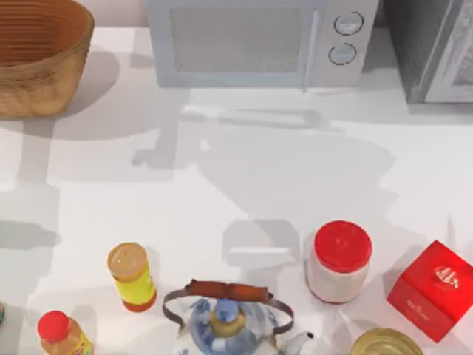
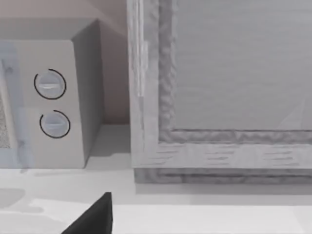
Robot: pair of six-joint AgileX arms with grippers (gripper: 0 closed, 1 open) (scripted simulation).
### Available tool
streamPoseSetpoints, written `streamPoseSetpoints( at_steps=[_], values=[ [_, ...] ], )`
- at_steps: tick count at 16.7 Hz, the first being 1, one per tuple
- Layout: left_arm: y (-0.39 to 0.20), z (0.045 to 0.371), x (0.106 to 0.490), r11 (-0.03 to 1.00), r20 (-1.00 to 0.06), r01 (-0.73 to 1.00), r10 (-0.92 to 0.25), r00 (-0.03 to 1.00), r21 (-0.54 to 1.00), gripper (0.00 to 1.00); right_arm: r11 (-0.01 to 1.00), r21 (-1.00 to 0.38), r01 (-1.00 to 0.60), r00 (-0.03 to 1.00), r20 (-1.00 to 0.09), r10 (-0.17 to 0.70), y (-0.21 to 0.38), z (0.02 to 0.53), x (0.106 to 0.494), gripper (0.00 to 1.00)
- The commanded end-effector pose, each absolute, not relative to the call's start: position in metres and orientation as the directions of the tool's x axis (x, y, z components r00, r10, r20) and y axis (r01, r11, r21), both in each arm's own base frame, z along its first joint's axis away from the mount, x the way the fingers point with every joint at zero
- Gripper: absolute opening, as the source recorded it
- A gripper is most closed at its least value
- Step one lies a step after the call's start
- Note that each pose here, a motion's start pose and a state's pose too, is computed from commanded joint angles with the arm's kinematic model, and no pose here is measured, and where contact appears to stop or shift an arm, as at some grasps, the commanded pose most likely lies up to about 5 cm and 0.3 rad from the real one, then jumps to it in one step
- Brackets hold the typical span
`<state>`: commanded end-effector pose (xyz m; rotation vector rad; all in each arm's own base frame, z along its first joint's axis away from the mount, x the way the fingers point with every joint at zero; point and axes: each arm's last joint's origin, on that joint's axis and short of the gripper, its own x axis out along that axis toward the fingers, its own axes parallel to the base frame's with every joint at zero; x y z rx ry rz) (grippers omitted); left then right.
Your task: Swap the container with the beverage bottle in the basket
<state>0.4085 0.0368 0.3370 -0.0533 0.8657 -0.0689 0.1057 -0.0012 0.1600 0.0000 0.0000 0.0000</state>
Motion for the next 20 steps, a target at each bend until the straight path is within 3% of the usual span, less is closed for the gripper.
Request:
streamPoseSetpoints(
  at_steps=[5,11,15,20],
  values=[
    [0.017,0.354,0.287,1.0,-0.596,0.027,-0.03,0.803,-0.014,0.0,1.0,0.0,0.0,1.0,0.0,0.0,-0.001,0.16,0.106,1.0],
    [0.003,0.292,0.164,1.0,-0.348,0.007,-0.001,0.937,0.017,0.0,1.0,0.0,0.0,1.0,0.0,0.0,-0.001,0.16,0.106,1.0],
    [0.0,0.231,0.122,1.0,-0.187,-0.002,0.005,0.982,0.015,0.0,1.0,0.0,0.0,1.0,0.0,0.0,-0.001,0.16,0.106,1.0],
    [-0.001,0.174,0.106,1.0,-0.035,-0.002,0.002,0.999,0.004,0.0,1.0,0.0,0.0,1.0,0.0,0.0,-0.001,0.16,0.106,1.0]
  ],
)
